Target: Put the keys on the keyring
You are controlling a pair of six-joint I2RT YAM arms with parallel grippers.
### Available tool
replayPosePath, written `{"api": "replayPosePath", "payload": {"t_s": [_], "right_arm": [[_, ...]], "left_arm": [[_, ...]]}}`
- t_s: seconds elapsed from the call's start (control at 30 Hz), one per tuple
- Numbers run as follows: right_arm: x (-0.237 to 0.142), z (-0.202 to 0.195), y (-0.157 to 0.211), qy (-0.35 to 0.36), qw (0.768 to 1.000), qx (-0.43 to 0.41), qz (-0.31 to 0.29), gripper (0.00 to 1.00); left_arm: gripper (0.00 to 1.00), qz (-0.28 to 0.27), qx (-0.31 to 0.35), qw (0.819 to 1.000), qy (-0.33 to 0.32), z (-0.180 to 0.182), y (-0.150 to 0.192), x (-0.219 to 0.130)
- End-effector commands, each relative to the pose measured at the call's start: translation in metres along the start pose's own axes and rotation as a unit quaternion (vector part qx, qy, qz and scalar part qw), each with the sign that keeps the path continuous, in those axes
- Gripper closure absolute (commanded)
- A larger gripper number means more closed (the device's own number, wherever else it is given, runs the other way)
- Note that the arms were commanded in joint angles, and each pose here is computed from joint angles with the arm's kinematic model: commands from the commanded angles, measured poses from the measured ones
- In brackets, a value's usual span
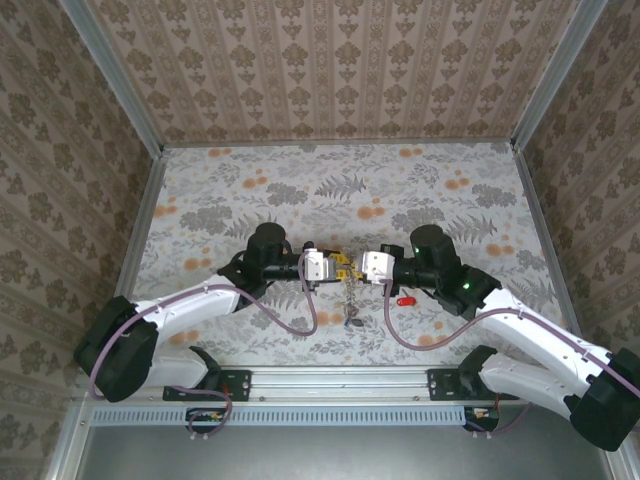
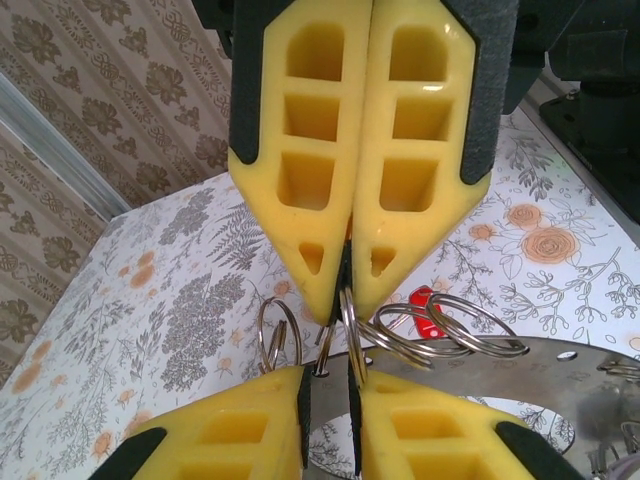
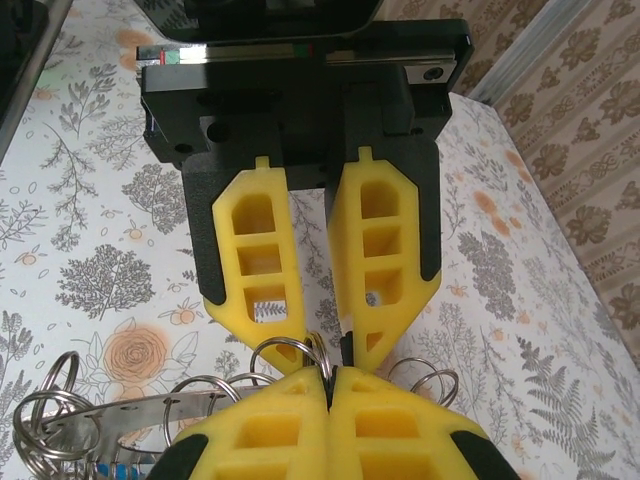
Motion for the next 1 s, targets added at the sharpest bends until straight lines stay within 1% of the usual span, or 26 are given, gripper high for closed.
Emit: {"api": "replayPosePath", "payload": {"t_s": [0.0,0.1,0.43,0.7,0.8,0.97], "right_arm": [[0.004,0.002,0.001,0.004,1.0,-0.014,0.011,1.0],[0.001,0.002,0.001,0.017,1.0,-0.013,0.012,1.0],[-0.003,0.005,0.002,0.027,1.0,-0.006,0.012,1.0],[-0.003,0.006,0.002,0.024,1.0,-0.001,0.009,1.0],[-0.002,0.006,0.002,0.023,1.0,0.0,0.006,1.0],[-0.002,0.007,0.003,0.023,1.0,-0.003,0.01,1.0]], "left_arm": [[0.79,-0.054,0.039,0.998,0.008,0.0,-0.029,-0.004],[0.79,-0.051,0.041,0.998,0.009,-0.001,-0.028,-0.005],[0.83,-0.042,0.043,0.998,0.02,-0.004,-0.028,-0.007],[0.85,-0.046,0.045,0.998,0.026,-0.003,-0.033,-0.008],[0.84,-0.05,0.042,0.997,0.03,-0.003,-0.035,-0.007],[0.81,-0.057,0.033,0.997,0.038,-0.004,-0.037,-0.008]]}}
Point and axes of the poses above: each hand's point on the last joint's axis, 136 mm out from that joint toward the fingers, its own x axis out along the fingers, its own z axis along the line the jaws close on, y = z × x, the point moved 9 cm from there along -x, back along the fingers, and after that the axes turned 15 degrees about -x, right-handed, at the moved point
